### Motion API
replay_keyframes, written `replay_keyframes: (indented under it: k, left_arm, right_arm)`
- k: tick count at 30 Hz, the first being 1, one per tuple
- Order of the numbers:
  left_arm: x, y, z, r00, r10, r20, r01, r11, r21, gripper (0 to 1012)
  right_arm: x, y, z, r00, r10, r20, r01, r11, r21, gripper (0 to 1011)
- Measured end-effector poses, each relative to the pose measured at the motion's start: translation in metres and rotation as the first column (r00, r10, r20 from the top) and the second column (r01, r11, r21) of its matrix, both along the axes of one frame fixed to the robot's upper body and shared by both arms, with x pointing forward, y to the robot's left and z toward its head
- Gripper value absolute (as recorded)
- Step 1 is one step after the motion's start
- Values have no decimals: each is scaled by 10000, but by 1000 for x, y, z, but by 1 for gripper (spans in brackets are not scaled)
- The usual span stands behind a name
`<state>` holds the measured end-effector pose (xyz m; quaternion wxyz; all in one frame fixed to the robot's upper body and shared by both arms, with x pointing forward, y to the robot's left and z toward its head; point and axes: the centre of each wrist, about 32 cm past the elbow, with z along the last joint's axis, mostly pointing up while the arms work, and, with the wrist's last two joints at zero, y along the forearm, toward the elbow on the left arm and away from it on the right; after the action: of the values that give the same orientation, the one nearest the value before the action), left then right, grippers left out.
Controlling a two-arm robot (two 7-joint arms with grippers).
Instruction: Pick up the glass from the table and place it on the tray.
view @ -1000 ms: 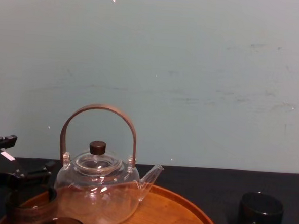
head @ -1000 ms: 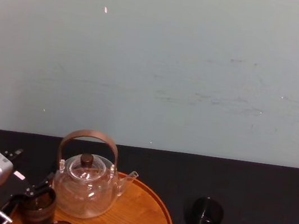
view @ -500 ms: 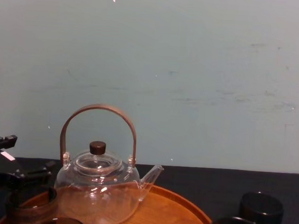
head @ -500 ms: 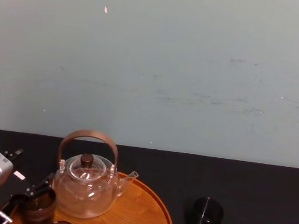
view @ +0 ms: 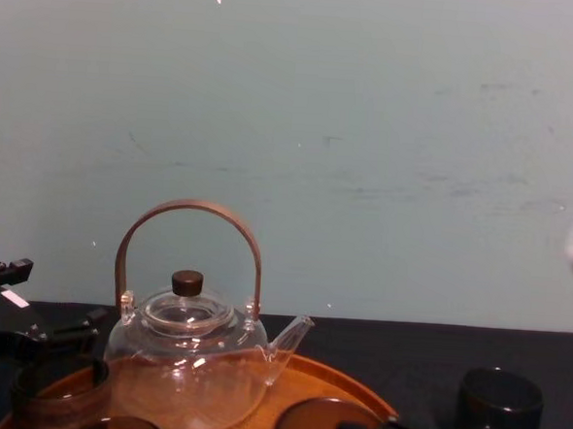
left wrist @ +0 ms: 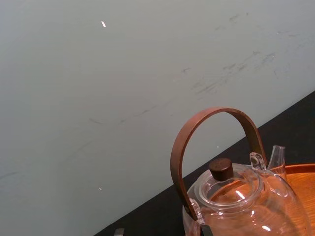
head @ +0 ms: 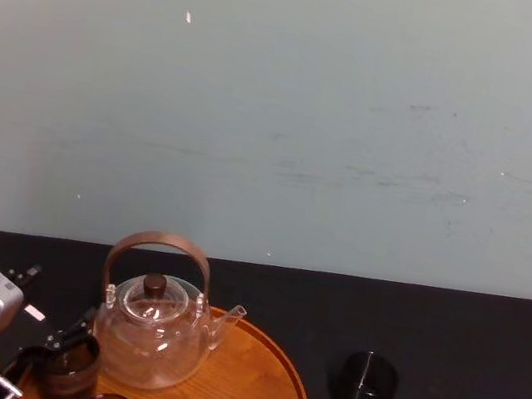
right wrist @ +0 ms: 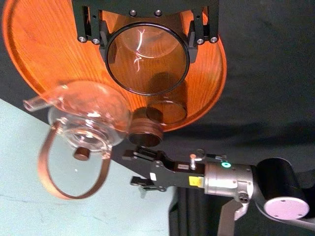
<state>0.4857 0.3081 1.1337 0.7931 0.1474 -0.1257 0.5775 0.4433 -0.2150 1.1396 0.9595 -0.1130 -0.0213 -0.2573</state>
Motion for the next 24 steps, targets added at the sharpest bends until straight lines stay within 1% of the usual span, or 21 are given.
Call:
replay_keyframes:
  k: [7,17,24]
  left_arm:
    - [0,0,0,10000,1,0,-1,10000,0,1001]
    - [0,0,0,10000,0,0,0,10000,0,1001]
    - [0,0,0,10000,1,0,-1,10000,0,1001]
  right_arm:
    - [9,11,-3,9997,218,-74,-218,9997,-50,905]
    - [21,20,-10,9990,358,-249,-361,9993,-120,905]
    - [27,26,-16,9983,473,-342,-477,9988,-136,905]
